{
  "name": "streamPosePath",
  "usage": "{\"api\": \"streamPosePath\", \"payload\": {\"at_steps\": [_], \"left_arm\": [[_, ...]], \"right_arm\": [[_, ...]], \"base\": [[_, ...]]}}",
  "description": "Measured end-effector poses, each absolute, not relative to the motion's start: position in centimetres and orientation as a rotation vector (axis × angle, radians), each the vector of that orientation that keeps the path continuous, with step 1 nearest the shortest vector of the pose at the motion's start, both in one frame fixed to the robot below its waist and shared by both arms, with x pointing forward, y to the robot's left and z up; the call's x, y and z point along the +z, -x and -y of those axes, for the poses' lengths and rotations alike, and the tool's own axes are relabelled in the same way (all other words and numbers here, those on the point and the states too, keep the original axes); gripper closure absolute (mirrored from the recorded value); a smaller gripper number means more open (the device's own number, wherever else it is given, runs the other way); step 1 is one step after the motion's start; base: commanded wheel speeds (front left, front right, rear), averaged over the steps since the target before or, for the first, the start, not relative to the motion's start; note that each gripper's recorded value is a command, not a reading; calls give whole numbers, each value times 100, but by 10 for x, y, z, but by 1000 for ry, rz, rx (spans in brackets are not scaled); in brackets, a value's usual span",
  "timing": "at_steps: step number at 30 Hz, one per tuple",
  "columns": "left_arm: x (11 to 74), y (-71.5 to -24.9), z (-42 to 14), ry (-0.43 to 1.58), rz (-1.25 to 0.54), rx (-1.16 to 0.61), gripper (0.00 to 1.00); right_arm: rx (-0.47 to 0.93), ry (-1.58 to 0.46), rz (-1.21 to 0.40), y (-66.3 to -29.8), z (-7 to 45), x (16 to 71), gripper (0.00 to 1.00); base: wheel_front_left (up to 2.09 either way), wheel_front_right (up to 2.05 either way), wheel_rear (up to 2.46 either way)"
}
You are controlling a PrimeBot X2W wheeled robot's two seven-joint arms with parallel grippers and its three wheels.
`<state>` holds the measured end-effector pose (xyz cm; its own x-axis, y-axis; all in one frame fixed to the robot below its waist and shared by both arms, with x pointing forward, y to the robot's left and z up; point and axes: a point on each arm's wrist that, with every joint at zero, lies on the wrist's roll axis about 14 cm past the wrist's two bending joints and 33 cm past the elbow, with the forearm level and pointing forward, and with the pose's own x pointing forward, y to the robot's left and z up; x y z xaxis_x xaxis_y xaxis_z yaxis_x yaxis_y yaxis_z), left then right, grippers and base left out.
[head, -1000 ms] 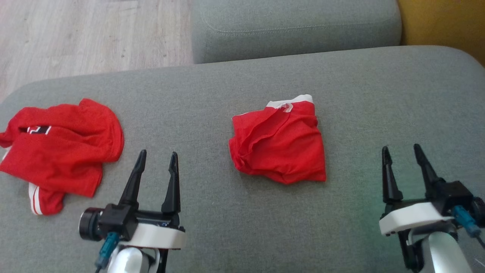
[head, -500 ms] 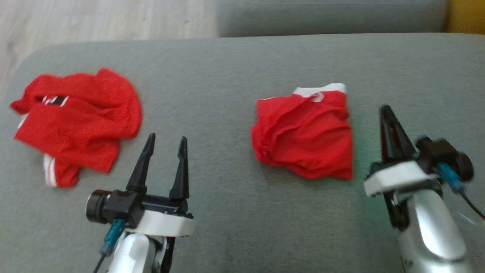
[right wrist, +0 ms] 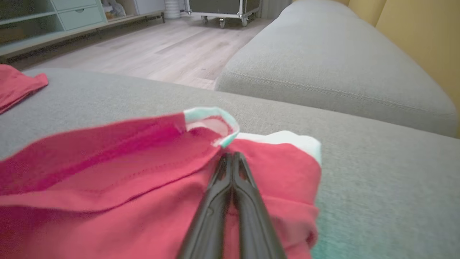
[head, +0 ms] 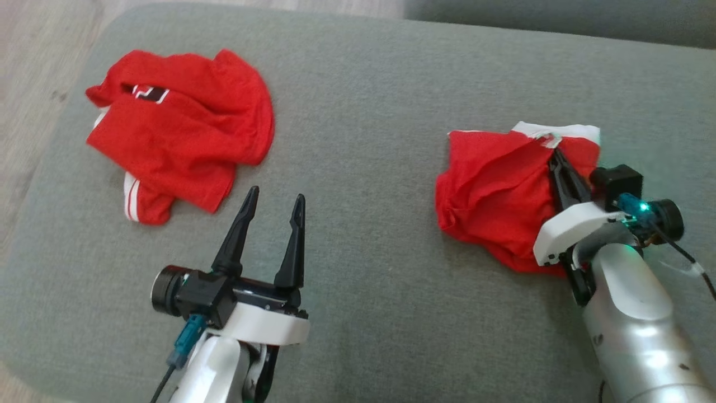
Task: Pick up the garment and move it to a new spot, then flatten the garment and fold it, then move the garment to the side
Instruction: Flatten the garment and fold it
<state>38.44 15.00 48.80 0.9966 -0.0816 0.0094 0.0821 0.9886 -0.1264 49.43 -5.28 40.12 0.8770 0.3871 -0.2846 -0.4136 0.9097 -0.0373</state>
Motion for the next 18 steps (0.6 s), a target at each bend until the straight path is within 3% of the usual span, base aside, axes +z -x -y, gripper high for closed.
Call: {"api": "streamPosePath", "payload": {"at_steps": [5,18], "left_arm": [[485,-384,-152,121,-5,-78,0],[496,-380,-161,126,23,-53,0]], "right_arm": [[469,123,-327,-491,38,384,100],[603,131,-222,-499,-15,420,100]], "base": [[0,0,0],[0,0,0]]}}
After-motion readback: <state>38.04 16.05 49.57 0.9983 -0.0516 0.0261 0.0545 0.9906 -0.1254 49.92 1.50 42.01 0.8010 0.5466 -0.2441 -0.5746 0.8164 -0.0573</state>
